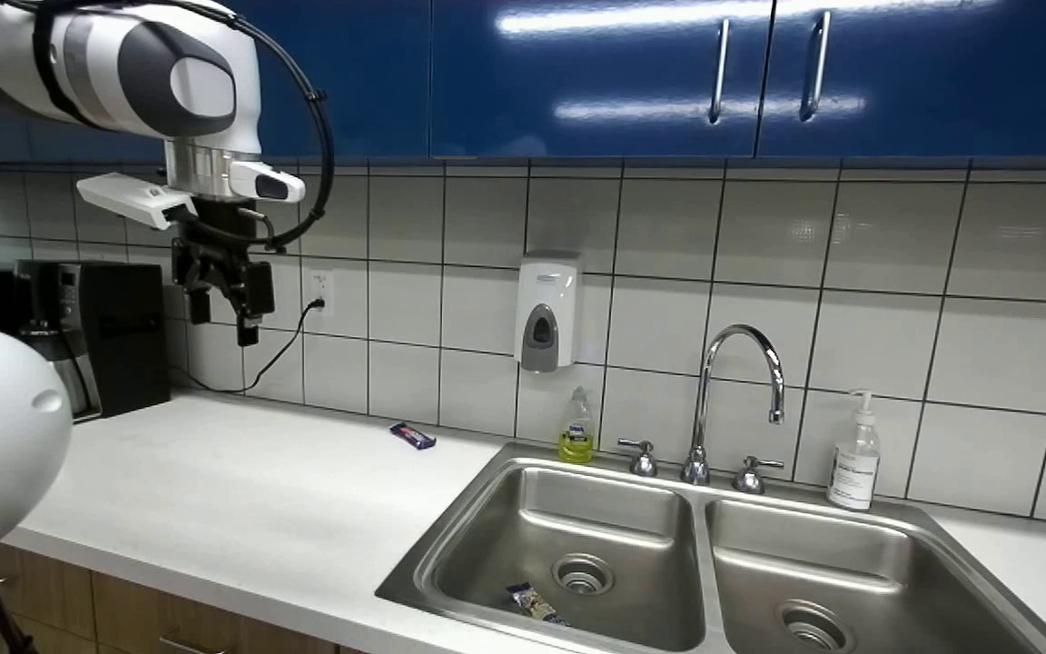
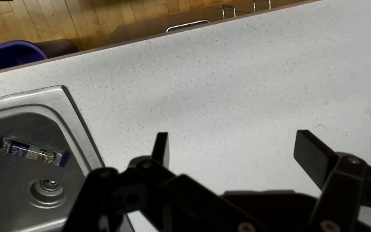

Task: Remove the packet from the sink and put it on the left side of the counter.

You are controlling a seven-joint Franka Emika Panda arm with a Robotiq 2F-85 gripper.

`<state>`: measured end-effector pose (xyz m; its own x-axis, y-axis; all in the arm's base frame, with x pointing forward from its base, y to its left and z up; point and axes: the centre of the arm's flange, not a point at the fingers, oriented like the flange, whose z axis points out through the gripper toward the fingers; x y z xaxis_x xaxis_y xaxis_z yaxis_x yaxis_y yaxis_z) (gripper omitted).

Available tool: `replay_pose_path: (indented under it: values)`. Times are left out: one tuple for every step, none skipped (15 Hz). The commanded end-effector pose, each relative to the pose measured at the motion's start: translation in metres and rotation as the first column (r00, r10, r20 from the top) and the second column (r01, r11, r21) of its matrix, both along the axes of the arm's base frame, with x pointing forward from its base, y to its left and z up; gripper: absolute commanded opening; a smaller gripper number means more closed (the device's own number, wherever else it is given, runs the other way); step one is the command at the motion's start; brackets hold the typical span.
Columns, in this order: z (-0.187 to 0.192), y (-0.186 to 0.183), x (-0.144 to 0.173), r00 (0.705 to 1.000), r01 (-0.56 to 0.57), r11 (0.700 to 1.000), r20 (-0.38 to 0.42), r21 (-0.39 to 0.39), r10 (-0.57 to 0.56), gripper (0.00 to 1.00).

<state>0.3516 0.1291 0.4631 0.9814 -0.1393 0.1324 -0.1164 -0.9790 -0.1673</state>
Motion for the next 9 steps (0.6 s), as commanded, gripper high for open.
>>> replay_pose_path:
  values:
    - [0.012,-0.02,0.013,1.0,0.015,0.999,0.022,-0.034,-0.015,1.0]
    - [0.012,-0.028,0.016,0.999,0.026,0.999,0.025,-0.03,-0.025,1.0]
    - [0.01,-0.037,0.02,0.998,0.048,0.998,0.042,-0.037,-0.047,1.0]
    - [0.009,-0.048,0.025,0.996,0.073,0.996,0.047,-0.043,-0.071,1.0]
    - [0.007,-0.06,0.029,0.994,0.096,0.994,0.053,-0.049,-0.093,1.0]
    - [0.005,-0.075,0.033,0.991,0.12,0.991,0.057,-0.05,-0.118,1.0]
    - [0.005,-0.086,0.035,0.988,0.143,0.988,0.063,-0.055,-0.139,1.0]
    - [0.004,-0.099,0.039,0.985,0.163,0.985,0.064,-0.054,-0.16,1.0]
    - [0.004,-0.111,0.04,0.981,0.184,0.981,0.07,-0.056,-0.18,1.0]
